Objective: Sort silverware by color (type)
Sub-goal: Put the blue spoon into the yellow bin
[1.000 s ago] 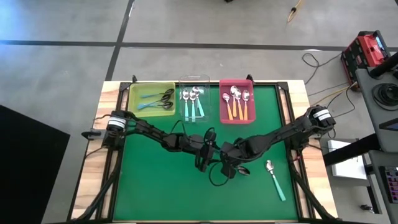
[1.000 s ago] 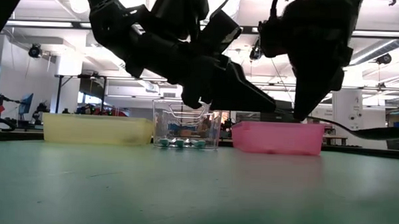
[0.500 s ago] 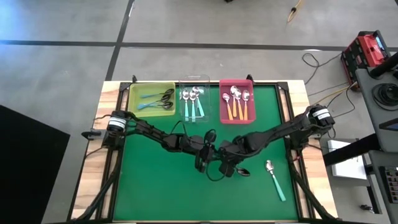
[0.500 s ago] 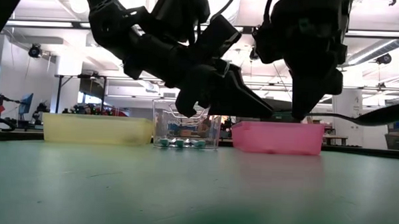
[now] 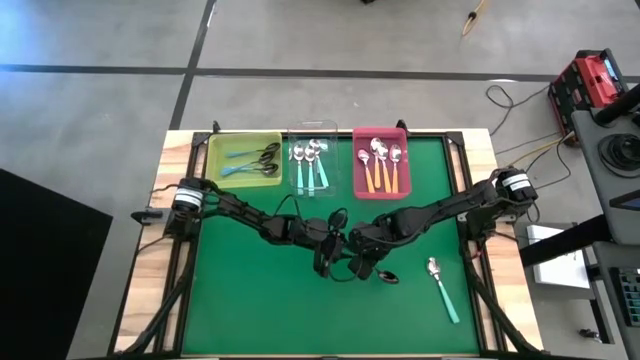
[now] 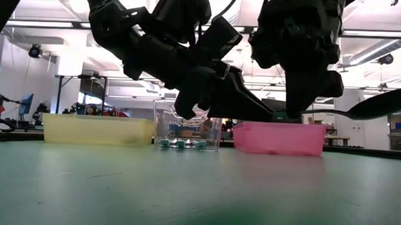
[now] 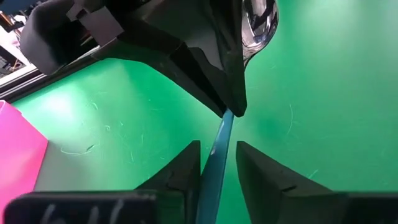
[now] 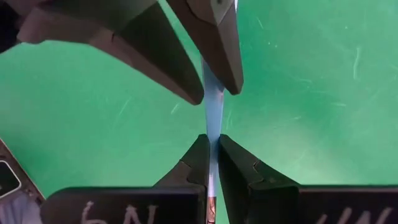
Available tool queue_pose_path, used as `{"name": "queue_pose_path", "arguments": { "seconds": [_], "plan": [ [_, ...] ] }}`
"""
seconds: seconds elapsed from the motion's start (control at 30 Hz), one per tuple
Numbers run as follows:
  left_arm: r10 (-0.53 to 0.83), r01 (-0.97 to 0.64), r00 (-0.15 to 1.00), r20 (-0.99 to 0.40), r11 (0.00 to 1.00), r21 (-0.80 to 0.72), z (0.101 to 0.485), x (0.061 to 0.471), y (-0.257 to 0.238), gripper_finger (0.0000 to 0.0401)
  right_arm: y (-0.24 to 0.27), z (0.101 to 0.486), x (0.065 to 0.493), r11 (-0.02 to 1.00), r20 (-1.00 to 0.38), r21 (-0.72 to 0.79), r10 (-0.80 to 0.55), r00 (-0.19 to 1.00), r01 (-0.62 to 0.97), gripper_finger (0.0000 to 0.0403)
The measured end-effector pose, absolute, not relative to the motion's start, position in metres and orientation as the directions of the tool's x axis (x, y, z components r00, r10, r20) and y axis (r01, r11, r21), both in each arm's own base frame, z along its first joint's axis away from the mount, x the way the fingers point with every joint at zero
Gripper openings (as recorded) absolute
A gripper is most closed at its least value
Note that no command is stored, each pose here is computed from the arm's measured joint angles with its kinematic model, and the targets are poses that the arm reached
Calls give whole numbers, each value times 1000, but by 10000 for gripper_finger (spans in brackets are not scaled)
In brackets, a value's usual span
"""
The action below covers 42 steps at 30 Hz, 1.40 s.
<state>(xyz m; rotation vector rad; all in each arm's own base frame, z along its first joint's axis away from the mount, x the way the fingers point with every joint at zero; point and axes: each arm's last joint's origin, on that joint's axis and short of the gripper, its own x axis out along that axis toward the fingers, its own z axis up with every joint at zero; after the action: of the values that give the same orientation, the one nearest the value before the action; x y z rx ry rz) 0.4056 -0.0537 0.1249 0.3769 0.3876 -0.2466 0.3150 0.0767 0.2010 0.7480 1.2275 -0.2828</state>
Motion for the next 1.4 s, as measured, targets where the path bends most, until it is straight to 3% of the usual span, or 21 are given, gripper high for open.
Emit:
{"name": "queue_pose_path", "arguments": {
  "seconds": [0.27,0.37,0.57,0.83,1.07,1.4],
  "plan": [
    [-159,305,898,-411,898,319,125,406,-54,122,75,202,316,696,-914,394,227,337,600,12],
    [-159,305,898,-411,897,319,125,406,-54,99,75,202,316,693,-911,401,236,337,600,12],
    [-166,316,892,-420,895,315,124,405,-55,10,75,202,317,690,-905,414,241,351,593,12],
    [-120,283,898,-423,894,348,123,402,-65,1,75,203,318,695,-905,412,237,353,589,17],
    [-35,223,904,-426,888,401,123,397,-77,0,74,203,319,711,-905,402,214,367,576,77],
    [154,143,826,-542,873,467,122,382,-78,0,63,211,323,739,-899,398,199,389,543,168]
  ]
}}
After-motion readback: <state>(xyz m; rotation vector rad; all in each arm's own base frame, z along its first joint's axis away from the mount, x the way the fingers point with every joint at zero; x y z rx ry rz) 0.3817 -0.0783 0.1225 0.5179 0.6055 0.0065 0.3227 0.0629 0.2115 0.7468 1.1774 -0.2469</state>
